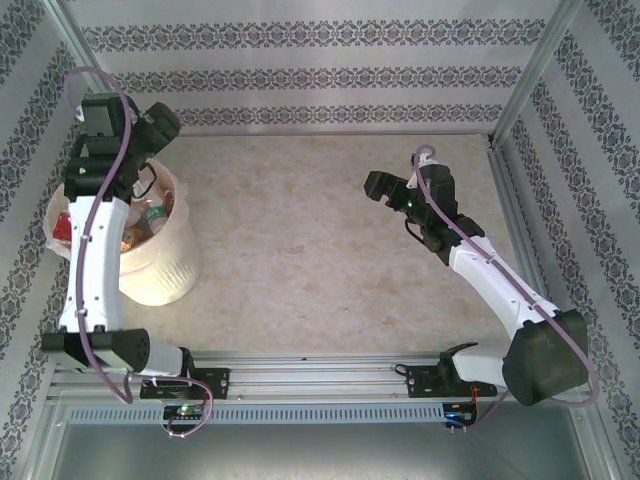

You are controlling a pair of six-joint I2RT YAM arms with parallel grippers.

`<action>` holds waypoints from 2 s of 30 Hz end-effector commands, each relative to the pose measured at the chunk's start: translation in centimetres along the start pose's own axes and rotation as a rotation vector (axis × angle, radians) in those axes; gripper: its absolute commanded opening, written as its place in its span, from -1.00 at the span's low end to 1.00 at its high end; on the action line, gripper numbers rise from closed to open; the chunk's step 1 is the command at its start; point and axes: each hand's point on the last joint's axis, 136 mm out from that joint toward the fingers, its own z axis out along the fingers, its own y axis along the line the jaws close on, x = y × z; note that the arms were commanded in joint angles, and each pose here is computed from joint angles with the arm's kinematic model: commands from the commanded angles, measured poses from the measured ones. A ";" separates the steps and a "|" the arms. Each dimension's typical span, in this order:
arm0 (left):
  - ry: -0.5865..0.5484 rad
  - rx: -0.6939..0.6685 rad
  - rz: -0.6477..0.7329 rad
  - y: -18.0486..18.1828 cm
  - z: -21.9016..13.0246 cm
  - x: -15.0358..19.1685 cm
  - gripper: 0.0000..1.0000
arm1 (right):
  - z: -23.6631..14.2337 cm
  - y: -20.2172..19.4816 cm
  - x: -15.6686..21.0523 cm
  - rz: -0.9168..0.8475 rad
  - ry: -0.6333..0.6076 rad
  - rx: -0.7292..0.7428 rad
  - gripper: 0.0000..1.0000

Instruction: Put the plastic bottles in the bin

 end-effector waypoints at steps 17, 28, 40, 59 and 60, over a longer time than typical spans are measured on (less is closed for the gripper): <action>0.028 0.478 0.592 -14.2 1.4 16.5 0.99 | -4.6 -10.7 -2.7 -0.229 -0.193 0.433 0.96; 0.011 0.221 0.817 -4.4 7.9 21.5 0.99 | -2.6 -22.1 2.5 -0.249 -0.096 0.620 0.96; 0.078 0.057 0.735 7.8 11.9 24.3 0.99 | 1.2 -18.5 5.0 -0.445 -0.218 0.272 0.96; -0.093 0.133 0.552 13.1 14.9 25.7 0.99 | 1.7 -18.9 4.7 -0.444 -0.212 0.322 0.96; -0.046 0.104 0.554 13.5 15.0 25.9 0.99 | 1.7 -18.9 4.7 -0.444 -0.212 0.322 0.96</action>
